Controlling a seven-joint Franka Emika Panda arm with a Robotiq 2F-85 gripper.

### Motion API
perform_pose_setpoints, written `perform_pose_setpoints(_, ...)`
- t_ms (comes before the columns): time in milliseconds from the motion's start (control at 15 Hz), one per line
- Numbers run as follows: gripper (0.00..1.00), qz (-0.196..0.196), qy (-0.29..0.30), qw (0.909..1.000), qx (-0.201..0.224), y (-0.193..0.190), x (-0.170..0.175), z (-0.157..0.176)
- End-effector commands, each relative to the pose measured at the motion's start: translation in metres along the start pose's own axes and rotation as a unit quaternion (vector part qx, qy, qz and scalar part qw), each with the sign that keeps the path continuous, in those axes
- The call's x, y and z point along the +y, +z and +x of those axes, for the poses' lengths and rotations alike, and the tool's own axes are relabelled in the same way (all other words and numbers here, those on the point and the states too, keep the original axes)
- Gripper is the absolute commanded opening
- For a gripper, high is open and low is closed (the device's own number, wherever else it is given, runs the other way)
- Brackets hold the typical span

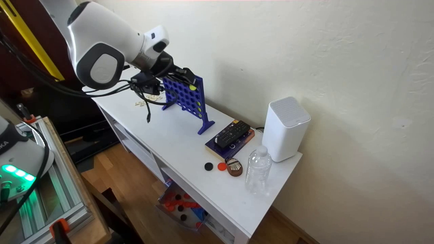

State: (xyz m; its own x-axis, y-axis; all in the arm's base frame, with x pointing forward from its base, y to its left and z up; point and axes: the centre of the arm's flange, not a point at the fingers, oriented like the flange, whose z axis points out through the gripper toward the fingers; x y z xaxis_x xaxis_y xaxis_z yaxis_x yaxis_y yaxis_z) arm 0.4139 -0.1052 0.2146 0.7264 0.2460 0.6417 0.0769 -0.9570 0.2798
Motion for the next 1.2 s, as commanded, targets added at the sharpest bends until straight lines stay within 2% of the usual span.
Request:
perform_pose_setpoints(0,0.13,0.001,0.003,0.9999,0.015,-0.039,-0.009,-0.005)
perform_pose_setpoints(1133,0.13,-0.001,0.011,0.9990,0.044,-0.054,-0.001,0.008)
